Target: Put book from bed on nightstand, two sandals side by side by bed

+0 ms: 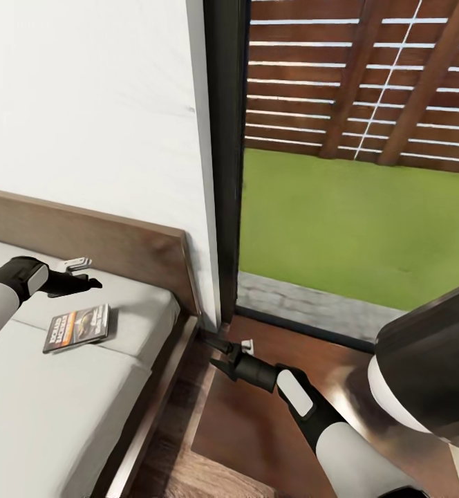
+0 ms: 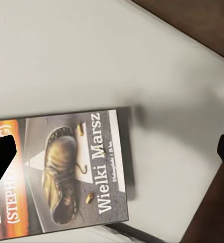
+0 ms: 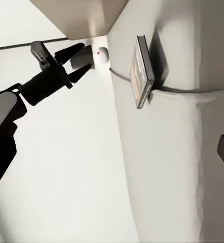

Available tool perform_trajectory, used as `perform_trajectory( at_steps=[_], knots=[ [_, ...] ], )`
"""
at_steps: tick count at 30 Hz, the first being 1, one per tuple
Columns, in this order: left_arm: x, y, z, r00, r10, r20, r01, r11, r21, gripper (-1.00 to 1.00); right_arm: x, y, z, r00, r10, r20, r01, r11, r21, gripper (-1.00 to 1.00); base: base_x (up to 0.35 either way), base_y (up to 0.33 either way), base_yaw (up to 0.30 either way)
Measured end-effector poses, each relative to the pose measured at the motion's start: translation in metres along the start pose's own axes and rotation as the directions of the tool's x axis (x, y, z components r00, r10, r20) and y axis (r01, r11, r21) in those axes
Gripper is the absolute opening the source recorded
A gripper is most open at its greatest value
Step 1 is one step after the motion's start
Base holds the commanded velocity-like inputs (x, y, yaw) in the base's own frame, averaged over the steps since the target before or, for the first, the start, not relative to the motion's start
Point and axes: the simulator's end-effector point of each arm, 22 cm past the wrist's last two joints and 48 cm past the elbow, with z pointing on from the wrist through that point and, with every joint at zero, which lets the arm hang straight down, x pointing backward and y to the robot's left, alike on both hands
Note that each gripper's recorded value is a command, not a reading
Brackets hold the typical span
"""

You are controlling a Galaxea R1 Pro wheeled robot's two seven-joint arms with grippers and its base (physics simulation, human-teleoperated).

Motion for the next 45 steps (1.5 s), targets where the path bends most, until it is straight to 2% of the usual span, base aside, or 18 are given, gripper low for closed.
perform_trajectory(
  at_steps=[9, 15, 21, 45],
  knots=[
    [0.004, 0.003, 0.007, 1.0, 0.0, -0.011, 0.0, 1.0, -0.006, 1.0, -0.002, 0.025, 0.001, 0.999, -0.037, 0.005, 0.038, 0.994, -0.099, 1.0, 0.0, 0.0, 0.0],
    [0.007, 0.008, 0.011, 1.0, -0.003, -0.019, 0.003, 1.0, -0.014, 1.0, 0.009, 0.045, -0.002, 0.995, -0.099, 0.004, 0.098, 0.982, -0.159, 1.0, 0.0, 0.0, 0.0],
    [0.011, 0.012, 0.016, 1.0, -0.005, -0.028, 0.004, 1.0, -0.02, 1.0, 0.029, 0.054, -0.01, 0.989, -0.147, 0.007, 0.146, 0.971, -0.187, 1.0, 0.0, 0.0, 0.0],
    [0.018, 0.014, 0.031, 0.998, -0.014, -0.058, 0.012, 1.0, -0.025, 1.0, 0.041, 0.043, -0.016, 0.991, -0.133, 0.007, 0.132, 0.973, -0.189, 1.0, 0.0, 0.0, 0.0]
  ],
)
